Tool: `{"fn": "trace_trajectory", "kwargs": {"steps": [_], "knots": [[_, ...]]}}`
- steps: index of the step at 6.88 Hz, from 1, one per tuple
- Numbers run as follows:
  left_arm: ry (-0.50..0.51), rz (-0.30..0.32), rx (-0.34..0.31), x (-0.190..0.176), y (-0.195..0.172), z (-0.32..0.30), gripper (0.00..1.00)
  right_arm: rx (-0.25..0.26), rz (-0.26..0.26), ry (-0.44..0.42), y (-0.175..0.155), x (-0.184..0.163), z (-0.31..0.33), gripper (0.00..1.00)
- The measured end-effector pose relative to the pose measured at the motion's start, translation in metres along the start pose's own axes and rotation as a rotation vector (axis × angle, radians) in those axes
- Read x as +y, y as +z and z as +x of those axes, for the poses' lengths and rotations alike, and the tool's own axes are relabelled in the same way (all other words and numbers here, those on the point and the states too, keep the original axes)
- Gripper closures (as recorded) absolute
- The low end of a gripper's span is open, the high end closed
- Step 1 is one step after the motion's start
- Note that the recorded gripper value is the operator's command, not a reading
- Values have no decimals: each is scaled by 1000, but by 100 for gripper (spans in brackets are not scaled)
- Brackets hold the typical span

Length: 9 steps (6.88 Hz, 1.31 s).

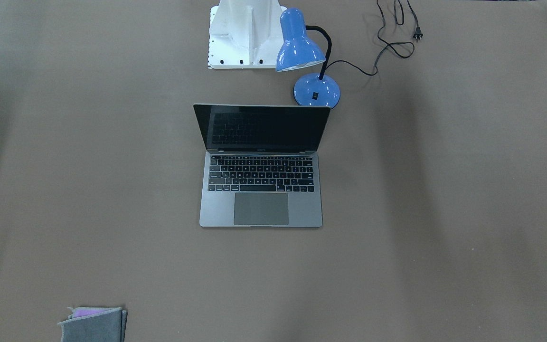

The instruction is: Close laptop

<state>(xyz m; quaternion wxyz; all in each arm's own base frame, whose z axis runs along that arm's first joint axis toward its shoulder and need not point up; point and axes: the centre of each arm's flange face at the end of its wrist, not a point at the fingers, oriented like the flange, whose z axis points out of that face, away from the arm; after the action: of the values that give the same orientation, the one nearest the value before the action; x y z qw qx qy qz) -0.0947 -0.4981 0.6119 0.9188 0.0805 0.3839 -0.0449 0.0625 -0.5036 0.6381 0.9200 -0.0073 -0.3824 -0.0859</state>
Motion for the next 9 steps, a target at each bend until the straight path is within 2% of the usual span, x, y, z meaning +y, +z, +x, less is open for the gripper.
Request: {"fn": "trace_trajectory", "kwargs": {"steps": [9], "knots": [[-2,-2,-1,3,1,-1,2,1,4,-3,-2,-2,-2,0]]}}
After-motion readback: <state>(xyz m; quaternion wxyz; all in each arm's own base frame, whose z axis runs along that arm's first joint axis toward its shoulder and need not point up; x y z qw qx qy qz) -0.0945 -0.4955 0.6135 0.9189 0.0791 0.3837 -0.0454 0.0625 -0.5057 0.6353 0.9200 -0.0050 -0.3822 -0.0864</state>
